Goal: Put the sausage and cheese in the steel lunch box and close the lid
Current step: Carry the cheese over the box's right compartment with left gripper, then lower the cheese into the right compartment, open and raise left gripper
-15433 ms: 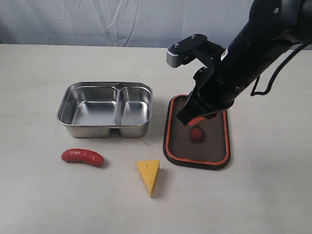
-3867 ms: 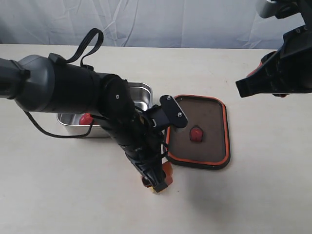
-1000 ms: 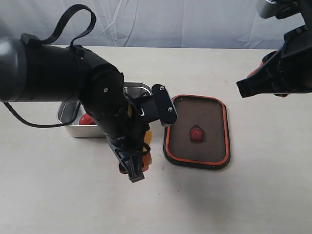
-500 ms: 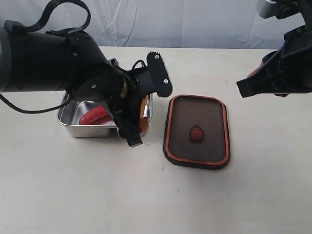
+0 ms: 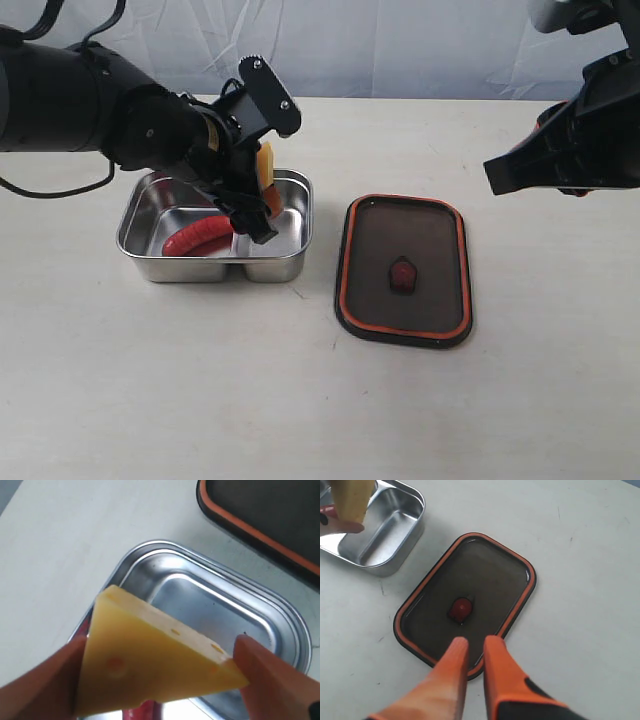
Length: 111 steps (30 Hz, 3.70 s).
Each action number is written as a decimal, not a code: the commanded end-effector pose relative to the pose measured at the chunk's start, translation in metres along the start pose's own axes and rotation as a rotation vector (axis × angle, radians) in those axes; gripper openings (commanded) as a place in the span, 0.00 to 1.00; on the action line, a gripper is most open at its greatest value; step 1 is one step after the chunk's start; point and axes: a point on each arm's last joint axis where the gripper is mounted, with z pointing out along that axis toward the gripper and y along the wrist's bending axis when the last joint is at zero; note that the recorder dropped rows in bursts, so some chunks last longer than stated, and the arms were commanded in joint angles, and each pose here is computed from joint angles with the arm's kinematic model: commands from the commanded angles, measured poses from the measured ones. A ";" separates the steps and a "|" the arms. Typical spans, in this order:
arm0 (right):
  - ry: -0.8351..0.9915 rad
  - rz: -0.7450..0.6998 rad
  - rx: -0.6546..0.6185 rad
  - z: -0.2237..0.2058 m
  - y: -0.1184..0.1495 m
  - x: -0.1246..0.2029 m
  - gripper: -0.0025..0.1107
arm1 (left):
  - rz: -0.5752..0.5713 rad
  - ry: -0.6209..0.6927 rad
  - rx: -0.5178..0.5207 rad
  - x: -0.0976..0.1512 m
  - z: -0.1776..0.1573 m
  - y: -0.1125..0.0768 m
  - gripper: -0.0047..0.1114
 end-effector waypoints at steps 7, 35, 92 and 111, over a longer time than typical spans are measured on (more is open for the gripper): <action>-0.006 0.004 0.009 -0.001 -0.002 0.001 0.14 | -0.001 0.011 0.016 0.006 0.025 -0.003 0.04; -0.006 0.003 0.012 -0.001 -0.002 0.001 0.14 | -0.033 -0.020 0.021 0.010 0.046 -0.008 0.13; -0.007 0.006 0.010 -0.001 -0.002 0.001 0.14 | 0.112 0.143 0.148 -0.022 0.024 0.011 0.63; 0.033 0.023 0.001 -0.001 -0.001 0.004 0.14 | 0.241 0.126 0.158 -0.021 0.024 0.013 0.81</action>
